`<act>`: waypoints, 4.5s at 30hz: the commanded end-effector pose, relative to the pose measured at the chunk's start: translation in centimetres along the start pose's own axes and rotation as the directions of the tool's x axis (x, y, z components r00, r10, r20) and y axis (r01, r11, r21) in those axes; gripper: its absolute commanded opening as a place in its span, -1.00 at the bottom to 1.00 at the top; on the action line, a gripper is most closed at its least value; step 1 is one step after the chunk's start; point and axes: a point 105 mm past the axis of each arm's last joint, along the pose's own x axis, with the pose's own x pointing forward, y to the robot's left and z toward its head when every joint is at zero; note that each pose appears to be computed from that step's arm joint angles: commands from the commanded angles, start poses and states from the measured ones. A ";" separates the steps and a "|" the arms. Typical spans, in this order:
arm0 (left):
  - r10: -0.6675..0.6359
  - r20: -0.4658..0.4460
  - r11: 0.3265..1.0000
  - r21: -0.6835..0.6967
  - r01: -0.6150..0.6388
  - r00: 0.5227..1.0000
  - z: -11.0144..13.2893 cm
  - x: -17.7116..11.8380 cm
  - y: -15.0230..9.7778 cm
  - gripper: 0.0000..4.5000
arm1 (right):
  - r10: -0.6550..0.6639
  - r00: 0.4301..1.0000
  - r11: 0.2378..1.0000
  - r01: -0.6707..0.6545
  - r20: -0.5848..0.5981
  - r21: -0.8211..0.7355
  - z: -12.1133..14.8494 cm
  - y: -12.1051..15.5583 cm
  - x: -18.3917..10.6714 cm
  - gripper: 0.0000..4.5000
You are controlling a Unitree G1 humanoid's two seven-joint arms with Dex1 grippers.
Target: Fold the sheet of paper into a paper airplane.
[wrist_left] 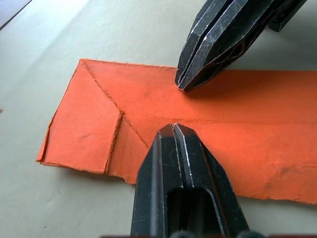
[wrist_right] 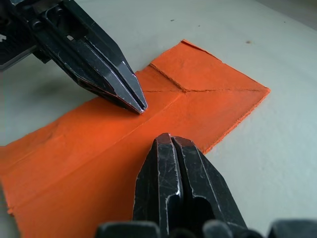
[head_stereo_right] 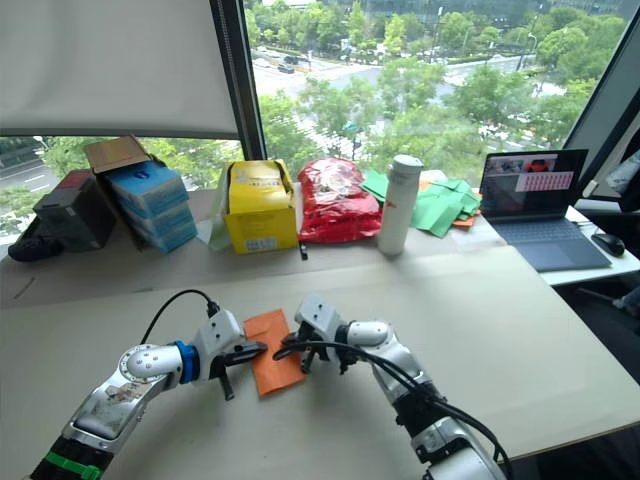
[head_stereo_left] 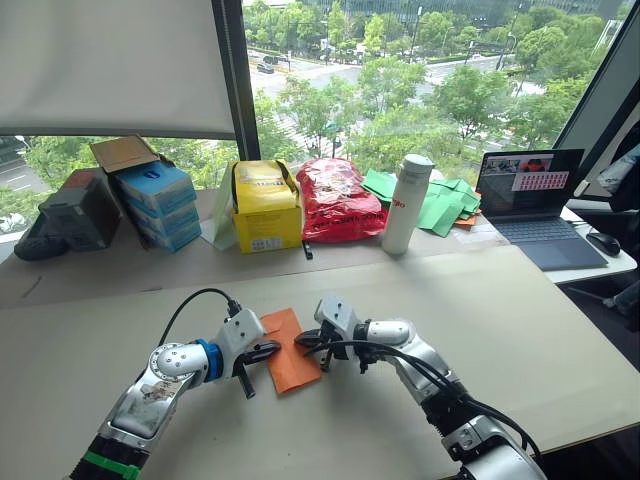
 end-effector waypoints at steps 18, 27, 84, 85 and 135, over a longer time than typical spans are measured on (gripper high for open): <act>-0.037 -0.080 0.999 -0.023 0.036 0.996 -2.1 0.2 -0.3 -1.00 | 0.142 0.983 0.987 -0.132 -0.116 0.086 -2.9 5.3 -4.0 -0.99; 0.003 -0.036 0.999 -0.035 -0.004 0.999 -1.1 -0.6 0.8 -1.00 | 0.050 0.999 0.995 -0.052 0.021 0.085 0.2 3.6 -4.1 -0.99; -0.042 -0.030 0.998 -0.054 0.040 0.999 -1.0 -0.9 0.1 -1.00 | -0.209 0.957 0.972 0.226 -0.200 0.067 -1.3 -2.6 -4.0 -0.99; -0.039 -0.038 0.998 -0.049 0.037 0.999 -1.1 -1.0 0.1 -1.00 | -0.210 0.957 0.971 0.227 -0.199 0.067 -1.4 -2.5 -4.0 -0.99; -0.155 0.007 0.988 0.014 0.155 0.988 0.6 3.6 -1.3 -1.00 | -0.416 0.909 0.870 0.403 -0.016 0.284 1.5 -5.4 -3.4 0.44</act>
